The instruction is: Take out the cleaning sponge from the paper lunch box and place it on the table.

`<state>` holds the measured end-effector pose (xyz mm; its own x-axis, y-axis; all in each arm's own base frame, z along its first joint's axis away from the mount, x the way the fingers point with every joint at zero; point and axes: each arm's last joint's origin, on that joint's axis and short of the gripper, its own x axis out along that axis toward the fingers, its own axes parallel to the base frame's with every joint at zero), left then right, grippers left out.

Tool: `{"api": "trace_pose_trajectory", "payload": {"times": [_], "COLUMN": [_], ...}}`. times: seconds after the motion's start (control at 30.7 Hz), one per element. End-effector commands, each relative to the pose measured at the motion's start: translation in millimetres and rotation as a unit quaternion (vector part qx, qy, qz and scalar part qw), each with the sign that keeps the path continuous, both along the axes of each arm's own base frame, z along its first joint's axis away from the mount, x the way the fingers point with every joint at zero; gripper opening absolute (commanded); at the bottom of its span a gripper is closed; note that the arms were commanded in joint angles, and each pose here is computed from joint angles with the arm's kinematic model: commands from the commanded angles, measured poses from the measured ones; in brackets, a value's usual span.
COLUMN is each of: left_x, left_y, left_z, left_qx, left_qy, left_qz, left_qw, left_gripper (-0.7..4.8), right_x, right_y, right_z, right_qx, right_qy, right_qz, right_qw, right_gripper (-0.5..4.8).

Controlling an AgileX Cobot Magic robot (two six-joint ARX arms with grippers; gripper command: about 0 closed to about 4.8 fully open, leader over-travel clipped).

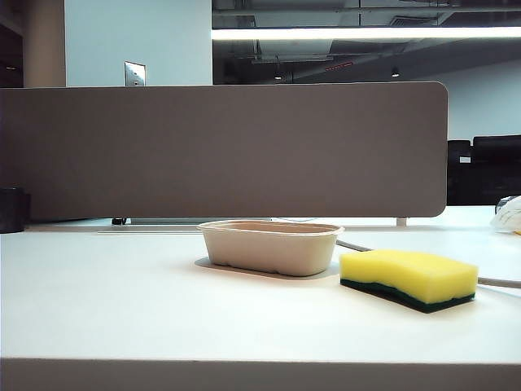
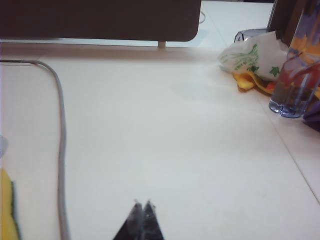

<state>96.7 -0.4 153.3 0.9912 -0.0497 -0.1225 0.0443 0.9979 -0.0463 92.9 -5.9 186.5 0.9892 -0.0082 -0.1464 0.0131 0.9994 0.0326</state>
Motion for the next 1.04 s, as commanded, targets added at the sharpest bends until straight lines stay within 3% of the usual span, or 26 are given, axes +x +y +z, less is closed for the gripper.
{"api": "trace_pose_trajectory", "payload": {"times": [0.03,0.29,1.04], "left_x": [0.1,0.1,0.1], "left_y": [-0.1,-0.1,-0.1], "left_z": [1.1,1.1,1.1], "left_qx": [0.0,0.0,0.0], "left_qy": [-0.005,-0.005,-0.005], "left_qz": [-0.002,-0.002,-0.002], "left_qw": [1.0,1.0,1.0], "left_gripper": [-0.05,-0.05,-0.05], "right_x": [0.9,4.2,4.3], "right_y": [0.8,7.7,8.4], "right_z": [-8.1,-24.4,-24.3], "right_qx": [-0.002,-0.005,-0.006], "right_qy": [-0.029,-0.051,-0.052], "right_qz": [0.005,0.018,0.009], "right_qw": [1.0,0.999,0.999], "right_gripper": [-0.05,-0.05,-0.05]}}
